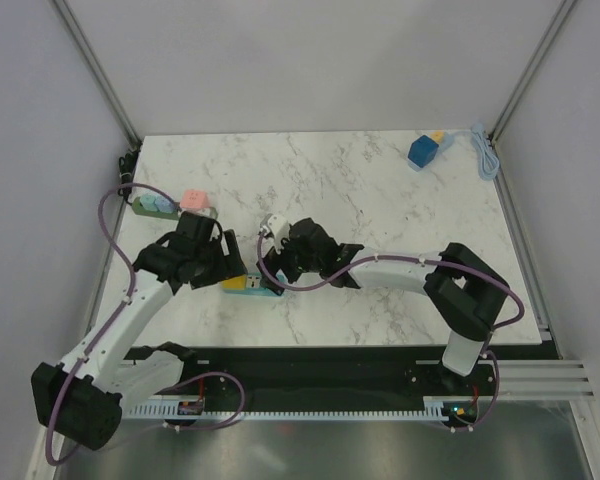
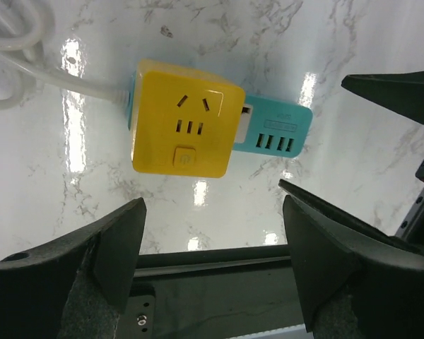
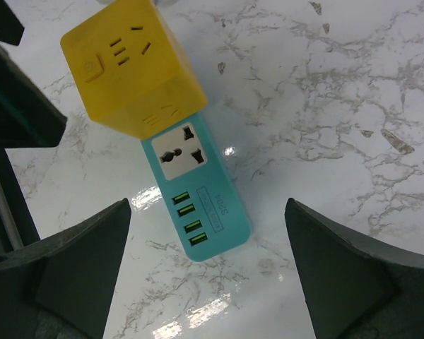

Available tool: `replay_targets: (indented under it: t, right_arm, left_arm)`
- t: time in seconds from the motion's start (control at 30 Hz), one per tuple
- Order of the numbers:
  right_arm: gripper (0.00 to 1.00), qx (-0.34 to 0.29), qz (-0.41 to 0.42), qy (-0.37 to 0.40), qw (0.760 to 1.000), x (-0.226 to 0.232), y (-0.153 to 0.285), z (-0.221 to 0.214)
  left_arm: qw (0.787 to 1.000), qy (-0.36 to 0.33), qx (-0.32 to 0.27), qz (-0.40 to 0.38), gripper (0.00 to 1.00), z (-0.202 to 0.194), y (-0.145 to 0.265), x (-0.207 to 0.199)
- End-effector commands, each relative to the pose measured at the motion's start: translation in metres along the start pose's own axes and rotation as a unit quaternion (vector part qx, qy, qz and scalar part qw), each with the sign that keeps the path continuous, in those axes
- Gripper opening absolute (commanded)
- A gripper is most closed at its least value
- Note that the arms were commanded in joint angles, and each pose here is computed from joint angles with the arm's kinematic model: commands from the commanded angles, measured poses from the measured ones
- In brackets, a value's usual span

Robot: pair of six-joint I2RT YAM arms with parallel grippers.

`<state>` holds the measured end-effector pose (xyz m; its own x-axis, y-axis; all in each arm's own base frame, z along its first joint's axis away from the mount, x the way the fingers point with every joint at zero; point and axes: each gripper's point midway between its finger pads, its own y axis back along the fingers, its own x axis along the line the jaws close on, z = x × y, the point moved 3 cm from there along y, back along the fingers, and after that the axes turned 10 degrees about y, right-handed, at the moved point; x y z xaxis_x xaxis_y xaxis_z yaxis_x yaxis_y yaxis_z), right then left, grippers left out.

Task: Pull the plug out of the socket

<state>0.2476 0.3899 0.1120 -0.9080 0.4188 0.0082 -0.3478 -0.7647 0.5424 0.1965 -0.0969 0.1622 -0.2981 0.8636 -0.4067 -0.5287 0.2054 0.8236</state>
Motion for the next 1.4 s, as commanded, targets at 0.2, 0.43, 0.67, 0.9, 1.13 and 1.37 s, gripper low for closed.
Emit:
replay_targets:
  t: [0.2,0.43,0.67,0.9,1.13,1.37]
  right_arm:
    - [0.93,-0.092,0.062,0.042,0.993,0.019,-0.014,-0.008]
    - [0.81,-0.055,0.076,0.045,0.995,0.025,-0.031,-0.021]
    - [0.72,-0.043,0.071,0.046,0.995,0.023,-0.037,-0.022]
    - [0.72,-0.036,0.066,0.046,0.996,0.021,-0.038,-0.024]
    - [0.72,-0.030,0.073,0.044,0.996,0.022,-0.043,-0.027]
    - [0.73,-0.027,0.070,0.044,0.996,0.020,-0.049,-0.029]
  left_arm:
    - [0.990,-0.100,-0.026,0.094,0.89,0.026,-0.015,0.004]
    - [0.989,-0.129,-0.011,0.077,0.88,0.020,-0.024,0.003]
    - [0.989,-0.132,0.006,0.063,0.88,0.013,-0.038,0.001]
    - [0.986,-0.124,0.015,0.106,0.89,0.013,-0.054,0.012]
    - [0.988,-0.120,0.028,0.096,0.75,0.008,-0.063,0.010]
    - [0.988,-0.119,0.036,0.087,0.44,0.001,-0.063,0.012]
